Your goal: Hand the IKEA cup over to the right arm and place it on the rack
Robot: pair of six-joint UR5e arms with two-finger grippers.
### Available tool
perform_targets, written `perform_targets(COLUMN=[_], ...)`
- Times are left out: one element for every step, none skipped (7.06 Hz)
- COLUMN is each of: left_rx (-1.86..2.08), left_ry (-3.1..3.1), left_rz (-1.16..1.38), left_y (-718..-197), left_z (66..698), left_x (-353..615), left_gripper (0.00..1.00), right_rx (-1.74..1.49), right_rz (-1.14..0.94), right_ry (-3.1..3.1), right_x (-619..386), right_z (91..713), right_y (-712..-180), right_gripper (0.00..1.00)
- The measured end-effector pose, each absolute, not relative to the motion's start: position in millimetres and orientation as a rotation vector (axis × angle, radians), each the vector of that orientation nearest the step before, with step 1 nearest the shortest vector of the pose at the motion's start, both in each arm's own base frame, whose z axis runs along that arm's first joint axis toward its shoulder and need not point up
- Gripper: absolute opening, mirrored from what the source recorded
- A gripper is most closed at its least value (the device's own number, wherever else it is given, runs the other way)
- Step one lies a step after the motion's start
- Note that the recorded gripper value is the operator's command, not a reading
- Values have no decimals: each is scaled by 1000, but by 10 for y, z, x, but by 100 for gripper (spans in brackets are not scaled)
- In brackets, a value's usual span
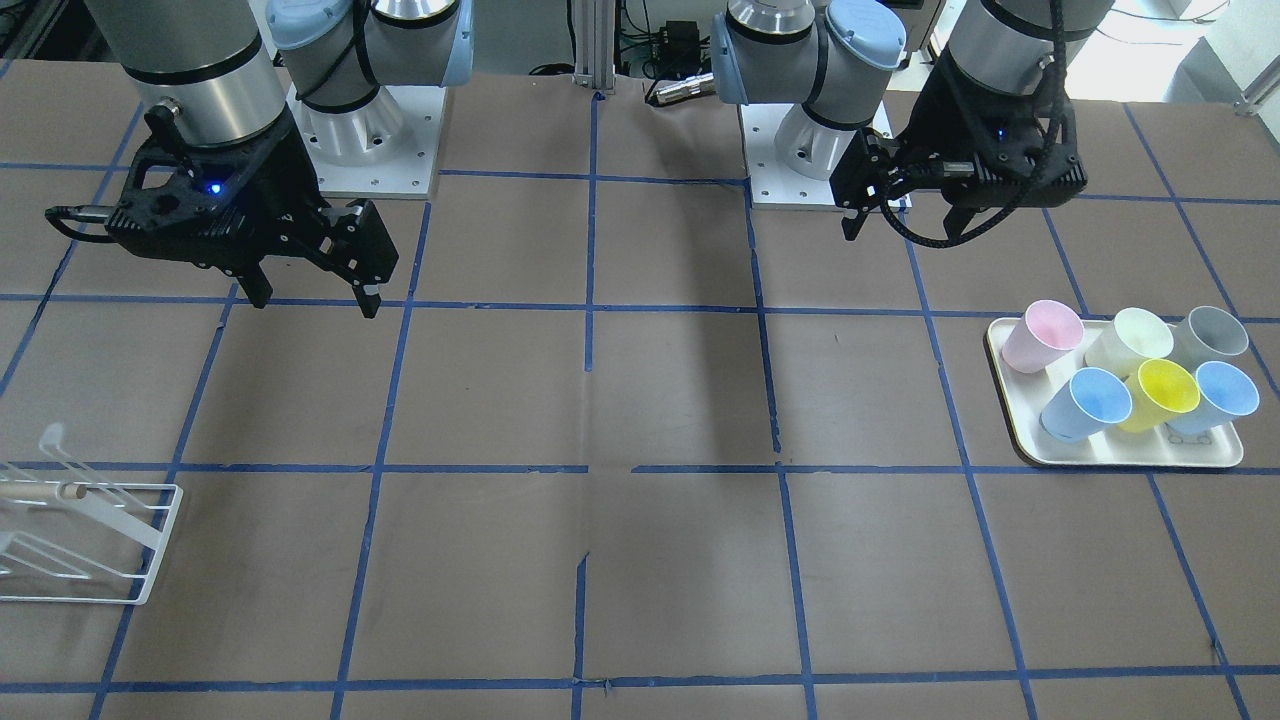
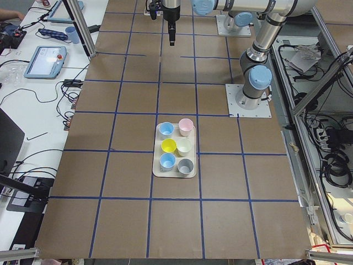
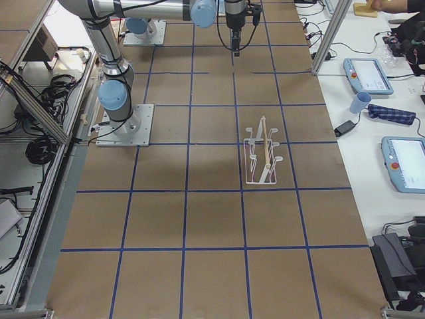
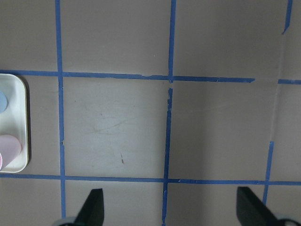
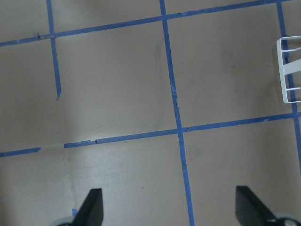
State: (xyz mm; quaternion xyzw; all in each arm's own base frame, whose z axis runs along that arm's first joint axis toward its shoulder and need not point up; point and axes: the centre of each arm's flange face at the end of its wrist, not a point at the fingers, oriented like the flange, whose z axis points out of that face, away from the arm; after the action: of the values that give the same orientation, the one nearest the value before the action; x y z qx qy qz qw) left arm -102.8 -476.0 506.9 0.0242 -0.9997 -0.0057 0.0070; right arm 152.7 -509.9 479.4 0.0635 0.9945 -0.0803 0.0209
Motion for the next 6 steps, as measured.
perform_targets(left_rx=[76,76,74,71,61,47], left_ry=[-3127,-3126,-3126,-3125,-3126,-3133], left_rz=[-18,-19,-19,-22,-30,-40], left_y=[-4779,-4783,-4766,-4742,-4742,-4780], left_z=[5068,5065,5063,5055,5033,5004], left_x=[-1026,-1026,-1025,-1006,-951,-766], left_gripper=[100,100,100,100,100,100], right_rx=[197,197,197,197,197,197], right_rz=[-249,-249,-249,-250,-250,-250], right_ry=[3084,3084,3084,3084,3084,3084], right_x=[1527,1527,1527,1527,1527,1527], right_z=[4795,4797,4799,4800,4801,4801], right_y=[-5099,-5099,-5100,-5100,-5100,-5100], right_gripper=[100,100,100,100,100,100])
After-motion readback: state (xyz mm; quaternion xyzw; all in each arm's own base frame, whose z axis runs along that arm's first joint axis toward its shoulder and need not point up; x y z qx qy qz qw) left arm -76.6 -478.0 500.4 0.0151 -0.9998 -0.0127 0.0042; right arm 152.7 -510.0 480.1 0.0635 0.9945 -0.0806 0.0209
